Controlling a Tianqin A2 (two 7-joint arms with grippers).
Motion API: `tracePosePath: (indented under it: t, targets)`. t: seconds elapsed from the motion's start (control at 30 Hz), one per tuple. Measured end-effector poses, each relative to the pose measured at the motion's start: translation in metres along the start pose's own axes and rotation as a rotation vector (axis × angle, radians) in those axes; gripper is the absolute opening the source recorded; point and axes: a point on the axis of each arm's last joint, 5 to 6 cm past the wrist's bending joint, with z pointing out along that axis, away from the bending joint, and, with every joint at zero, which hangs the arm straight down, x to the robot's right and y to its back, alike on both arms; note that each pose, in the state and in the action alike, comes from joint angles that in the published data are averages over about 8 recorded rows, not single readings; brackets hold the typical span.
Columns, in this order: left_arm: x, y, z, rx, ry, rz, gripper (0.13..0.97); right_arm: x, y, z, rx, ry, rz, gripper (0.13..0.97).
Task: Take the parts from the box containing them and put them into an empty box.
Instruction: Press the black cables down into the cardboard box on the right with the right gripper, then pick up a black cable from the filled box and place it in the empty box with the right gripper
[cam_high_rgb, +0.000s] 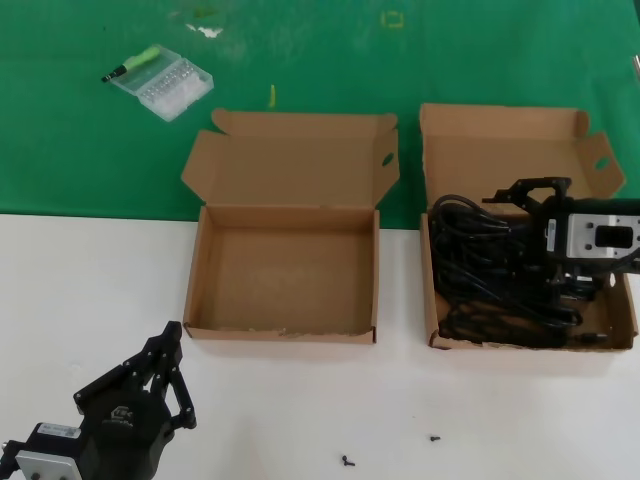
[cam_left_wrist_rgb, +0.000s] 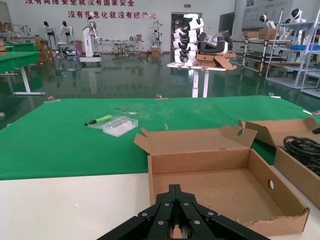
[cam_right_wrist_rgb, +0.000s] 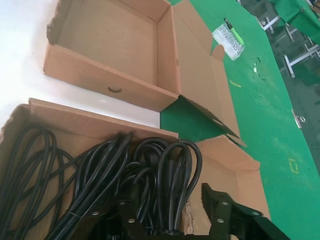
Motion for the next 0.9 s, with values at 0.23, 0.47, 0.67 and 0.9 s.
tracePosePath:
  t: [0.23,0.47,0.67,0.9]
  targets:
    - [0.0,0.0,0.0,0.0,0.0,0.0,0.149,-0.0002,0.0031,0.0065,-0.003,0.003,0.012,0.427]
    - [0.0,0.0,0.0,0.0,0.0,0.0,0.149,0.0014,0.0048,0.0084,-0.003,0.005,0.022,0.304]
    - [0.0,0.0,0.0,0.0,0.0,0.0,0.149,0.0013,0.0055,0.0088,-0.002,0.005,0.029,0.227]
    - [0.0,0.0,0.0,0.0,0.0,0.0,0.149,0.0015,0.0058,0.0082,0.0,0.011,0.033,0.17]
